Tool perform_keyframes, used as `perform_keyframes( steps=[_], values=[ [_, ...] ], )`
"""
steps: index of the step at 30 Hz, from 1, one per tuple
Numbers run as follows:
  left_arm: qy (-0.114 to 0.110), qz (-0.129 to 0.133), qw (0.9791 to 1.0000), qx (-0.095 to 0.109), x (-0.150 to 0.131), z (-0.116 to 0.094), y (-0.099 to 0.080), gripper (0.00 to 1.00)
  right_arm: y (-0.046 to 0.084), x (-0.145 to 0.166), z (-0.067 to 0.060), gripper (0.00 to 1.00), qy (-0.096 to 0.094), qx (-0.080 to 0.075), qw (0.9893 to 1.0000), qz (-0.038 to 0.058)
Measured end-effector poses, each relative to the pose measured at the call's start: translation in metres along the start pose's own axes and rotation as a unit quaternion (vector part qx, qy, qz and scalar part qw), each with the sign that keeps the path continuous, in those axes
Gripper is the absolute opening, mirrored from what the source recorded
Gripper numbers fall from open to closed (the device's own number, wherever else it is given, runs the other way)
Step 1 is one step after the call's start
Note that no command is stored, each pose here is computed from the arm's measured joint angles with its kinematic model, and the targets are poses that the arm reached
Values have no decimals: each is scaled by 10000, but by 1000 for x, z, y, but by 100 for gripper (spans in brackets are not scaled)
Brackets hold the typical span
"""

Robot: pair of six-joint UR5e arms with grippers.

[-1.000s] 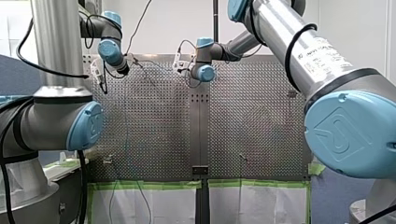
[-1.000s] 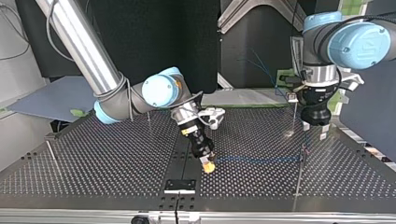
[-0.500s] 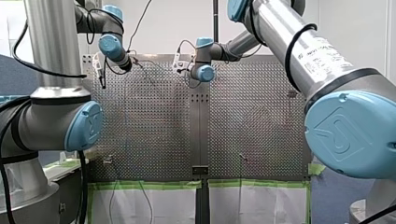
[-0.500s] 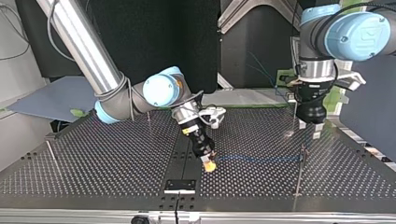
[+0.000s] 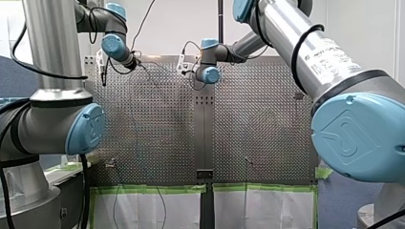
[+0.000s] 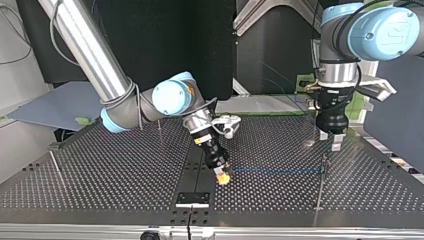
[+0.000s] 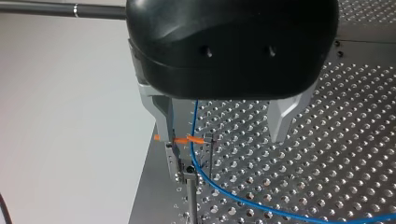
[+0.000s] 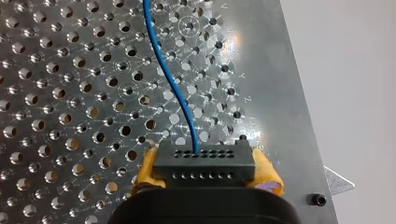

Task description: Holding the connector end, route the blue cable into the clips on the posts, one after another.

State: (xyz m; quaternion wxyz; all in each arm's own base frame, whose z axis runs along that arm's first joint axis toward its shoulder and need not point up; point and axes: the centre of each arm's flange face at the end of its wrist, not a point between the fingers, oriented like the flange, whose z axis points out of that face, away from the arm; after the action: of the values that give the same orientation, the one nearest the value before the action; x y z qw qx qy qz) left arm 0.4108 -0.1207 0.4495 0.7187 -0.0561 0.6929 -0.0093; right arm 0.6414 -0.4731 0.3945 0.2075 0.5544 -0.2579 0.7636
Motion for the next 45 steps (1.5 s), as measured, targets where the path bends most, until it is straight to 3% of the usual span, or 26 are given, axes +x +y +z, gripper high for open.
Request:
perform_keyframes(
  steps=[5,20,41,45],
  values=[
    [11,144,9999,61,0,0,-1,100,0,0,0,0,-1,-1,10000,0],
    [-51,79,9999,135,-18,2,-5,100,0,-2,0,0,-16,-4,10000,2],
    [122,54,9998,146,-8,7,-7,100,1,-2,0,0,1,-9,10000,10],
    [44,44,9999,138,-14,4,-7,100,2,-3,0,0,-4,-13,10000,33]
  ],
)
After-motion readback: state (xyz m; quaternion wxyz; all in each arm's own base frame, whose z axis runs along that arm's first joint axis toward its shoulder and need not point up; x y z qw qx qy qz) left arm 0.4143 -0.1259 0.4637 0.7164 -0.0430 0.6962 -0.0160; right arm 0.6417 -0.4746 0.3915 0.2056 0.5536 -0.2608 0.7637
